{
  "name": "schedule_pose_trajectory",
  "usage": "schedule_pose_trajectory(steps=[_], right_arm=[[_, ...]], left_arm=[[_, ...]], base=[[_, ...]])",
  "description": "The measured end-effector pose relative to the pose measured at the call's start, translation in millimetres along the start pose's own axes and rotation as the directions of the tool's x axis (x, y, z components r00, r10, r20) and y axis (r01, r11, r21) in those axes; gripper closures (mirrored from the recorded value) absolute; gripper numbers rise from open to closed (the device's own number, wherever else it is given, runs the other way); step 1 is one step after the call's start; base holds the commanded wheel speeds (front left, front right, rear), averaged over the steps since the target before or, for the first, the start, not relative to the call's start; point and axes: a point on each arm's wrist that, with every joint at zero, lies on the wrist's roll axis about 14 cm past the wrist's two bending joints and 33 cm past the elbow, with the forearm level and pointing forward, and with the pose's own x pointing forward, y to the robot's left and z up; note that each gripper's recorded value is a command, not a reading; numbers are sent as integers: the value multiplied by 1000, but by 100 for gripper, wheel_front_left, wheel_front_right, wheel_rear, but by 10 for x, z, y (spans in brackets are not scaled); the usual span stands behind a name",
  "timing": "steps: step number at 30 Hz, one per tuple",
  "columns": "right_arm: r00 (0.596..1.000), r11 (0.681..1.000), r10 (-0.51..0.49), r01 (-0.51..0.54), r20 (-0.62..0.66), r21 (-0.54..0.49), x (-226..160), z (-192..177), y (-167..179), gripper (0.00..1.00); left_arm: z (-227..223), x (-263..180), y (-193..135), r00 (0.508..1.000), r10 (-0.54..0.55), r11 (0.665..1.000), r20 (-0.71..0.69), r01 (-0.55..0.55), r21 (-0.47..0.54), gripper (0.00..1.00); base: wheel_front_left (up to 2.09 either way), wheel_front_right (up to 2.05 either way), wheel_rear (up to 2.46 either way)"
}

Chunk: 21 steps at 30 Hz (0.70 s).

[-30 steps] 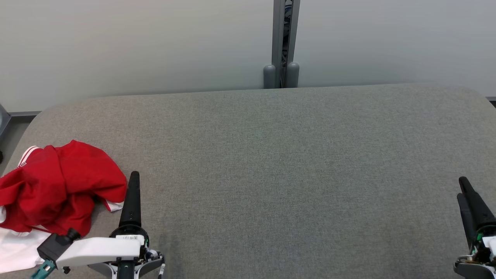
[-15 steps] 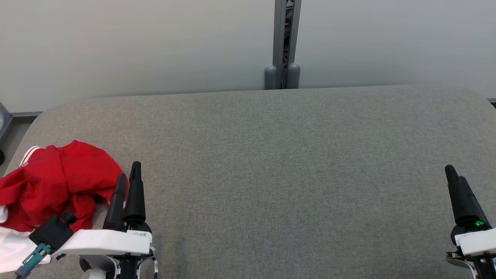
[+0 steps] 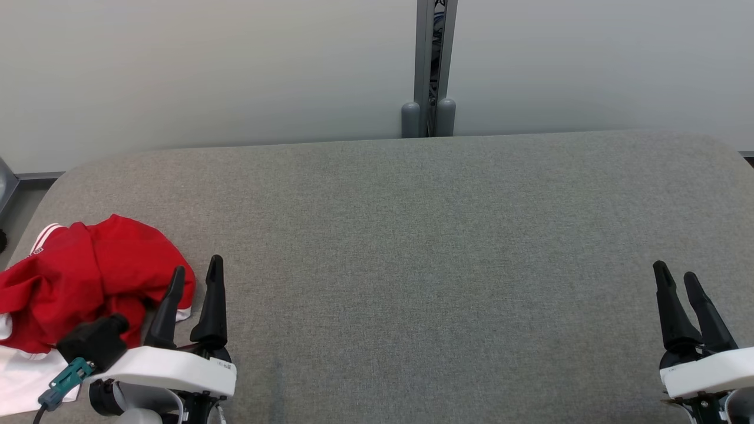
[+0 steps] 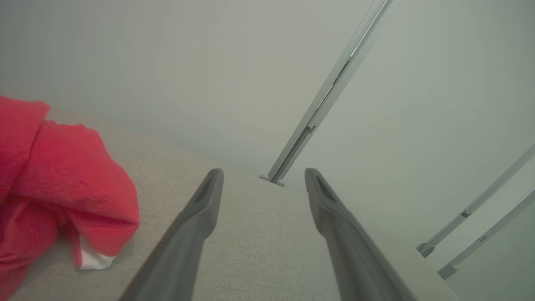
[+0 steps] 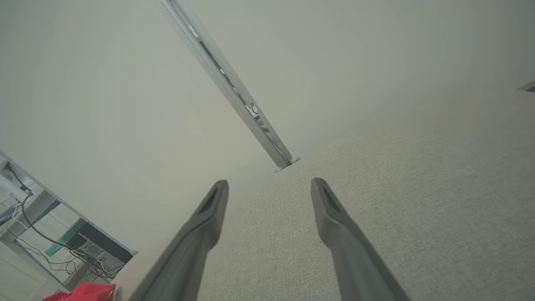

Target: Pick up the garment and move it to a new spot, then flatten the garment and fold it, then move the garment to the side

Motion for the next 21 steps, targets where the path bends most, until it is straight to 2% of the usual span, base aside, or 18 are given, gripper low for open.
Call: schedule_pose_trajectory(steps=[9,21], right_arm=[[1000,993,-13,11,-20,-115,10,-108,-42,0],[999,968,2,-15,-51,-250,9,-260,15,0]], left_arm=[[-74,-20,107,999,23,993,-35,-18,120,0],[-97,-48,214,998,39,967,-47,-26,252,0]], base=[[0,0,0],[0,0,0]])
